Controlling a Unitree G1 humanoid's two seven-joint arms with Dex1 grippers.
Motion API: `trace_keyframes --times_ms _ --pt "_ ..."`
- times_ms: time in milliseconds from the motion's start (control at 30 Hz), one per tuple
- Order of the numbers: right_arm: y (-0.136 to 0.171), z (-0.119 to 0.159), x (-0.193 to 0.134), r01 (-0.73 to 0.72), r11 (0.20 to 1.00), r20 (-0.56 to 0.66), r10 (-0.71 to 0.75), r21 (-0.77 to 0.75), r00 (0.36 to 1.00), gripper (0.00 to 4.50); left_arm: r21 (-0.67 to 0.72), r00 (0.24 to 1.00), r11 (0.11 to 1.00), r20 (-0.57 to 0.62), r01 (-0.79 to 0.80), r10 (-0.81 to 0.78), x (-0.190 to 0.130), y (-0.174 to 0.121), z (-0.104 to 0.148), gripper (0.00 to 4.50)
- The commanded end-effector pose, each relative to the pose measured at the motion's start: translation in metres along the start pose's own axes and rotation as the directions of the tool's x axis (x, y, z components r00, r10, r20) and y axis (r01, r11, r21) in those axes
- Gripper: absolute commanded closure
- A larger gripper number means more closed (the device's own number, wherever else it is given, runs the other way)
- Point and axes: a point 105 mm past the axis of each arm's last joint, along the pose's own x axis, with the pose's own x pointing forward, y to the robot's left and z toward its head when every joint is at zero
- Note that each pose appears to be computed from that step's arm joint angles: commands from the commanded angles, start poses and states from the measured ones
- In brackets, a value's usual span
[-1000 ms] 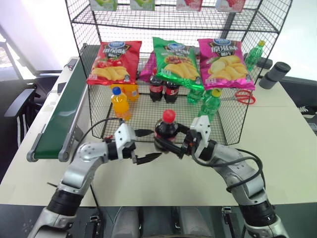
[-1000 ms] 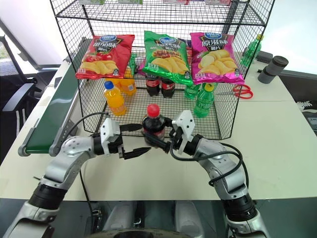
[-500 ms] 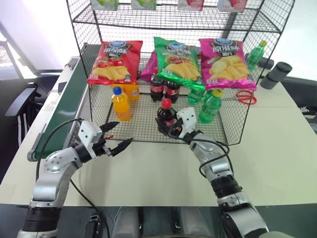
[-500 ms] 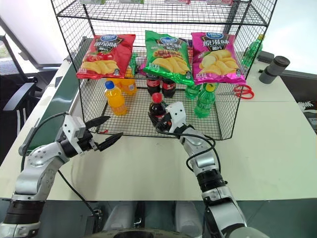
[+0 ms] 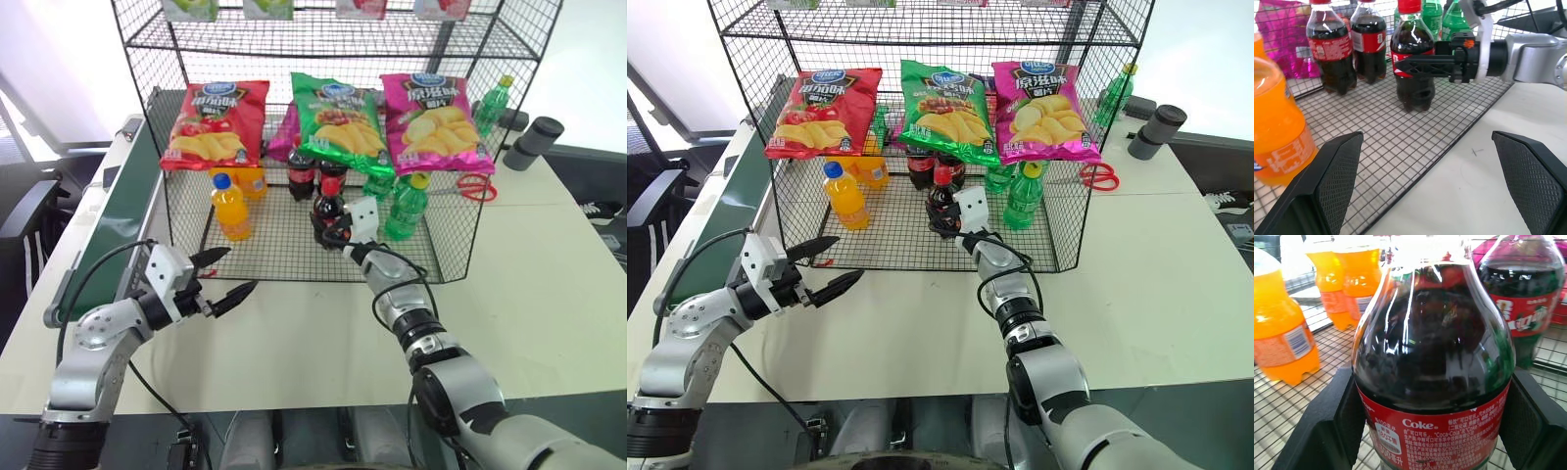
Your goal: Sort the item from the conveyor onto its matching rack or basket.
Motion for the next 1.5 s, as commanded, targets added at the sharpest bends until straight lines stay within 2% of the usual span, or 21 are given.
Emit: trace_keyframes --times_ms 33,100,133,367,700,867,967,1167,1333,1500 --pt "0.007 0.024 0.009 -0.036 0.999 0.092 0.035 0.009 0.995 0.99 0.029 0.999 1.000 0.031 0.008 -0.009 0.003 -0.001 0.011 0.00" --pt "0.008 0.023 0.008 -0.047 0.999 0.095 0.045 0.017 0.994 0.13 0.031 0.999 0.999 0.033 0.011 -0.012 0.005 -0.001 0.012 0.00" --pt "0.009 0.023 0.008 -0.050 0.999 0.099 0.048 0.017 0.994 0.05 0.031 0.999 0.999 0.035 0.013 -0.014 0.006 0.000 0.012 0.00" --pt "0.006 0.027 -0.003 -0.072 0.995 0.134 0.081 -0.067 0.988 0.05 0.030 1.000 0.999 0.024 0.015 -0.016 0.013 -0.001 0.012 0.00" --pt "-0.020 0.041 -0.068 -0.115 0.980 0.158 0.142 -0.164 0.977 0.05 0.017 1.000 1.000 0.003 -0.022 0.022 0.010 0.006 0.011 0.00" --pt "-0.045 0.053 -0.115 -0.130 0.961 0.080 0.154 -0.244 0.985 0.05 0.022 0.999 0.999 -0.012 -0.039 0.039 0.008 0.011 0.009 0.00" --pt "-0.045 0.061 -0.136 -0.192 0.949 0.036 0.207 -0.250 0.978 0.05 0.027 0.998 0.998 -0.020 -0.054 0.055 0.004 0.017 0.010 0.00" --pt "-0.065 0.075 -0.182 -0.210 0.943 -0.073 0.198 -0.256 0.978 0.05 0.042 0.990 0.995 -0.103 -0.094 0.098 -0.016 0.034 0.002 0.00" --pt "-0.078 0.076 -0.204 -0.182 0.954 -0.125 0.155 -0.239 0.980 0.05 0.039 0.983 0.992 -0.130 -0.123 0.127 -0.027 0.042 -0.004 0.00" --pt "-0.084 0.077 -0.212 -0.163 0.958 -0.142 0.132 -0.237 0.981 0.05 0.027 0.980 0.990 -0.142 -0.139 0.142 -0.033 0.043 -0.011 0.00"
